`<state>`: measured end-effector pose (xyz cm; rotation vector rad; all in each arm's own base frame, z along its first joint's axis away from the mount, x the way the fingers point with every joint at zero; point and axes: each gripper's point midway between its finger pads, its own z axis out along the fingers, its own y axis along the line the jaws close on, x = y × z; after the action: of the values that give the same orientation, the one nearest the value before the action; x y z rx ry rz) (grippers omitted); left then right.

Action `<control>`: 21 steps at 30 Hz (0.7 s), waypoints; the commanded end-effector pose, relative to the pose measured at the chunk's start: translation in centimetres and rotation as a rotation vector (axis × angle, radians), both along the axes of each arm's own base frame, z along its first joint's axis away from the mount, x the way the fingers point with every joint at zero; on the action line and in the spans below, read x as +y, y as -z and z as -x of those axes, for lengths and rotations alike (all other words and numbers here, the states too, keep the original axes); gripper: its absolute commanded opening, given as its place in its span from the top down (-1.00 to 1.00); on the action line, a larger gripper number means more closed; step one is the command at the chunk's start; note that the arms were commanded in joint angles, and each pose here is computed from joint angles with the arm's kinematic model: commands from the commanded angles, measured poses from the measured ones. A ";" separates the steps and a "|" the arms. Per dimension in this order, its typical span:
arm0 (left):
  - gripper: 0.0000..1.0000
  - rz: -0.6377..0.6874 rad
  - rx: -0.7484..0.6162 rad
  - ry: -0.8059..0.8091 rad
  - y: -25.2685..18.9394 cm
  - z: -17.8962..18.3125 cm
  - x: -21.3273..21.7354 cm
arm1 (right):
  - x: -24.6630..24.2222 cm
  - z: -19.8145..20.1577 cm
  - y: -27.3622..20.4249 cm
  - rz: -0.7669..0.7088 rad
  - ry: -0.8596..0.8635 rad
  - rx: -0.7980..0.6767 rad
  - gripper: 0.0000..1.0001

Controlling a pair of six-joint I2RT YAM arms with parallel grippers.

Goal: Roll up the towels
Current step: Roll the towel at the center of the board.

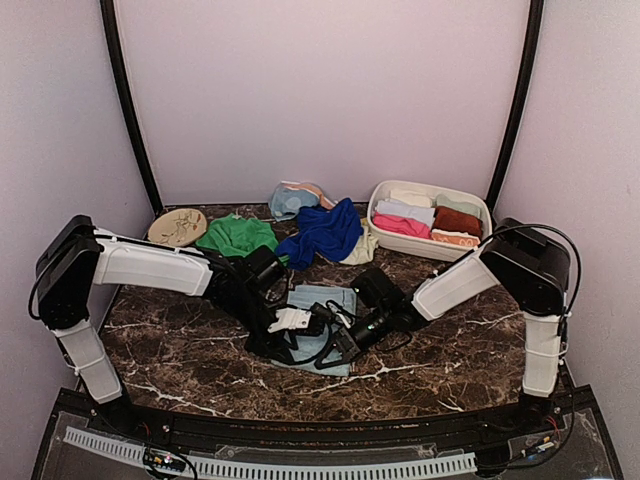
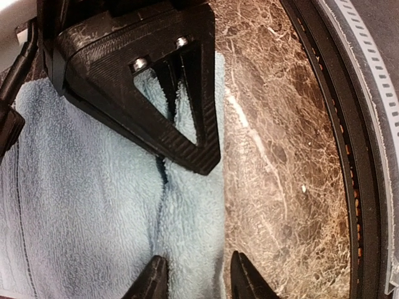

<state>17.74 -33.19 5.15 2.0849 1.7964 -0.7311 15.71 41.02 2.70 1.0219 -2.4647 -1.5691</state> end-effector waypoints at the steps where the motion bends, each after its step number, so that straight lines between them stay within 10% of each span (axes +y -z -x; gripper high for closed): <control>1: 0.29 -0.026 -0.015 -0.020 0.4 -0.6 0.0 | -2.7 1.0 4.7 0.190 0.052 0.086 1.00; 7: 0.57 -0.034 0.045 -0.014 0.5 0.4 0.2 | -2.8 0.9 4.8 0.193 0.057 0.092 1.00; 12: -0.06 0.008 0.067 -0.013 -1.1 1.3 0.3 | -2.9 1.1 4.8 0.193 0.054 0.099 1.00; 21: -0.08 0.045 0.059 -0.002 -1.9 1.6 -0.2 | -3.1 1.3 4.8 0.193 0.050 0.102 1.00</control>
<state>17.19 -33.54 6.39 2.0496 1.8066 -0.7937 15.76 40.97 2.64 1.0058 -2.4607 -1.5727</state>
